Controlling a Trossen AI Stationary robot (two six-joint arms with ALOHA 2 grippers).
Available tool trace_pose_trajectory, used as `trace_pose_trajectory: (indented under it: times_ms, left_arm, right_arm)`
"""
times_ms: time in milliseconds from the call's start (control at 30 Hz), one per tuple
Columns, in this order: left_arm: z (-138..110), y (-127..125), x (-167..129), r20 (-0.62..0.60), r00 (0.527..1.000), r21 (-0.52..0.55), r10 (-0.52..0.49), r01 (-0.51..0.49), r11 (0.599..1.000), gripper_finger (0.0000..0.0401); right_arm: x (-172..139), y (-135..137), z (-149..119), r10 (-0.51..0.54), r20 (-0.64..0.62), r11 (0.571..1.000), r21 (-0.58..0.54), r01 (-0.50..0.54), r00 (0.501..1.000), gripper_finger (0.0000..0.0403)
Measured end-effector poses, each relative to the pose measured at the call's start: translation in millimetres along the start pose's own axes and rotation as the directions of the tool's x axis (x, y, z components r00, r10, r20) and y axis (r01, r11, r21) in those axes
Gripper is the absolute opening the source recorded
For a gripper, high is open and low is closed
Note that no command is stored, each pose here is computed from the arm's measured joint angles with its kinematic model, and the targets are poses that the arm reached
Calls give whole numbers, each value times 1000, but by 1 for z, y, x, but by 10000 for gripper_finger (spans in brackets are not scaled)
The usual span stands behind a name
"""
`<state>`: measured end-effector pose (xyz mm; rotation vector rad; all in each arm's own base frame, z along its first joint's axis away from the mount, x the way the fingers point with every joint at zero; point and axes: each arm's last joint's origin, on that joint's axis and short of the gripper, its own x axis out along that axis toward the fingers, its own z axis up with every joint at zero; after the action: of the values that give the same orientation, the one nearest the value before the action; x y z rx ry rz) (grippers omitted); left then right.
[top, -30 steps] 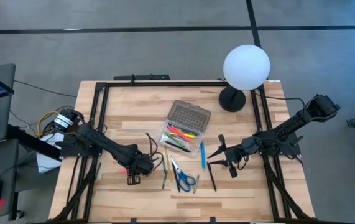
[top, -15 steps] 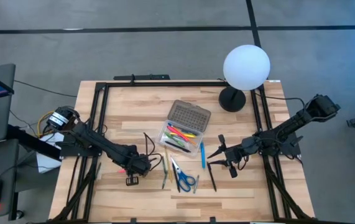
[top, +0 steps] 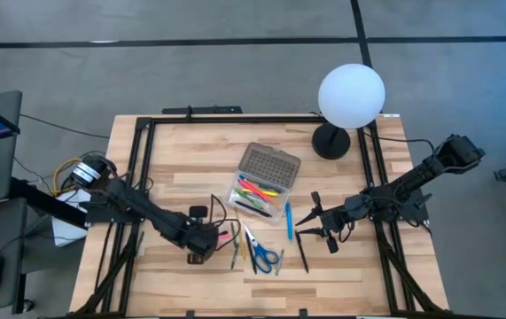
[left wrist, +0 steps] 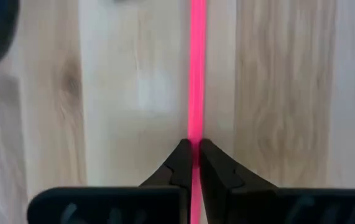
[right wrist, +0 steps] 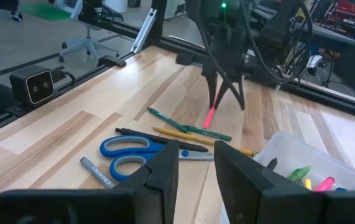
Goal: Pick & place school supplies into a supply box
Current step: Put the pink pencil into the gray supply box
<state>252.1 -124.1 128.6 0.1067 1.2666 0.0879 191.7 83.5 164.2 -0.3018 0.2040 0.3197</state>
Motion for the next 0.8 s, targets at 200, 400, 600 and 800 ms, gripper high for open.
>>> trace_pose_trajectory:
  times_ms: [200,400,600,800]
  left_arm:
    - [2,-5,-6,67,998,19,11,-12,1000,3]
    - [0,-7,-8,62,998,36,7,-9,999,3]
    - [0,-6,-9,54,999,4,3,-3,1000,2]
    - [0,-6,-9,38,999,1,-33,33,999,20]
  right_arm:
    - [0,0,0,0,1,1000,0,0,1000,97]
    - [0,0,0,-1,3,1000,0,1,1000,97]
    - [0,0,1,-2,7,1000,1,2,1000,97]
    - [0,0,1,-2,7,1000,1,2,1000,97]
